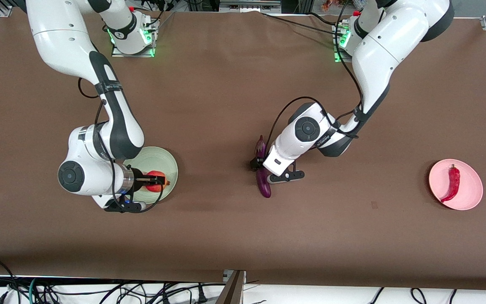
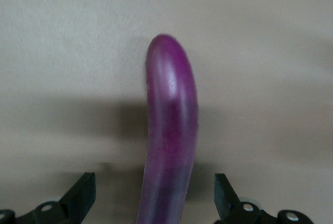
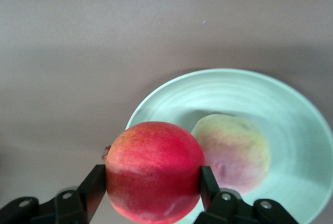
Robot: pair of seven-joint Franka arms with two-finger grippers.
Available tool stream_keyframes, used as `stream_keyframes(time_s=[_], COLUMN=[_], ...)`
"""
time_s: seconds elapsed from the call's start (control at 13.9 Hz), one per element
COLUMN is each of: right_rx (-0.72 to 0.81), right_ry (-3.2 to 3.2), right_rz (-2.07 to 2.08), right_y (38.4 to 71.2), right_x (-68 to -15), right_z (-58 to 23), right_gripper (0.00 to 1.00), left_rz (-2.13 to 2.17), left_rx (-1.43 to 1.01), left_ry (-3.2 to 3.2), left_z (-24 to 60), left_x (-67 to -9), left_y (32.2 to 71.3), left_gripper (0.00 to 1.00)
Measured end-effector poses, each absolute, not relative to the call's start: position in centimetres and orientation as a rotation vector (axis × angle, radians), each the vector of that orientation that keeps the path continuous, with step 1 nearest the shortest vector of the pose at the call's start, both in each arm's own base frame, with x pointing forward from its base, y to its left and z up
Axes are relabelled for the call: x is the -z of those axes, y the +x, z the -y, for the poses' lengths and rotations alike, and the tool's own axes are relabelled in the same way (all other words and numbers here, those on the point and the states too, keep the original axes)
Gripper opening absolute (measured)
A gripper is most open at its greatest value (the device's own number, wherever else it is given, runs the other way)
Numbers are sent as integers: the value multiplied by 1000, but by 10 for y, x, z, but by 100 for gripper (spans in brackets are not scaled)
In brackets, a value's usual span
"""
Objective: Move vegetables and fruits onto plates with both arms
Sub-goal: 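Lower the apple onto the green plate while the left gripper grasps the eggplant, then carry the eggplant onto the pink plate while the right gripper returns to rest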
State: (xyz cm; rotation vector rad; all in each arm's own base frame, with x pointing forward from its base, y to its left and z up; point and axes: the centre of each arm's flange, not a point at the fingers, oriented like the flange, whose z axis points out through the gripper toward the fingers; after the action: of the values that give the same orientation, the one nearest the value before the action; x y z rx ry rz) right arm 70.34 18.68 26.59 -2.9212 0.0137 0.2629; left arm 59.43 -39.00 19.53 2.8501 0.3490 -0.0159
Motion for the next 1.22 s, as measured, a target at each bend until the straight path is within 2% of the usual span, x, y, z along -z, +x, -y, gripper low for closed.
stream_keyframes(time_s=[0.22, 0.29, 0.5, 0.57, 0.65, 0.93, 1.22], right_rx=[-282, -290, -303, -301, -292, -155, -125], right_ry=[-2894, -2896, -2898, -2898, -2897, -2946, -3038], right_rz=[-68, -80, -89, -89, -87, 6, 144], right_y=[695, 691, 687, 687, 688, 697, 677], right_x=[-241, -231, -222, -223, -227, -284, -401], right_z=[-184, -181, -179, -179, -179, -182, -179], right_gripper=[78, 78, 82, 90, 98, 100, 100], left_rz=[-368, -375, -388, -390, -392, -403, -452], left_rx=[12, 15, 32, 35, 34, 32, 192], left_ry=[2848, 2849, 2854, 2853, 2852, 2854, 3050], left_z=[392, 393, 398, 398, 398, 394, 355], left_x=[-193, -192, -185, -183, -183, -185, -208], left_y=[594, 592, 587, 586, 586, 590, 597], left_gripper=[95, 88, 52, 43, 39, 34, 34])
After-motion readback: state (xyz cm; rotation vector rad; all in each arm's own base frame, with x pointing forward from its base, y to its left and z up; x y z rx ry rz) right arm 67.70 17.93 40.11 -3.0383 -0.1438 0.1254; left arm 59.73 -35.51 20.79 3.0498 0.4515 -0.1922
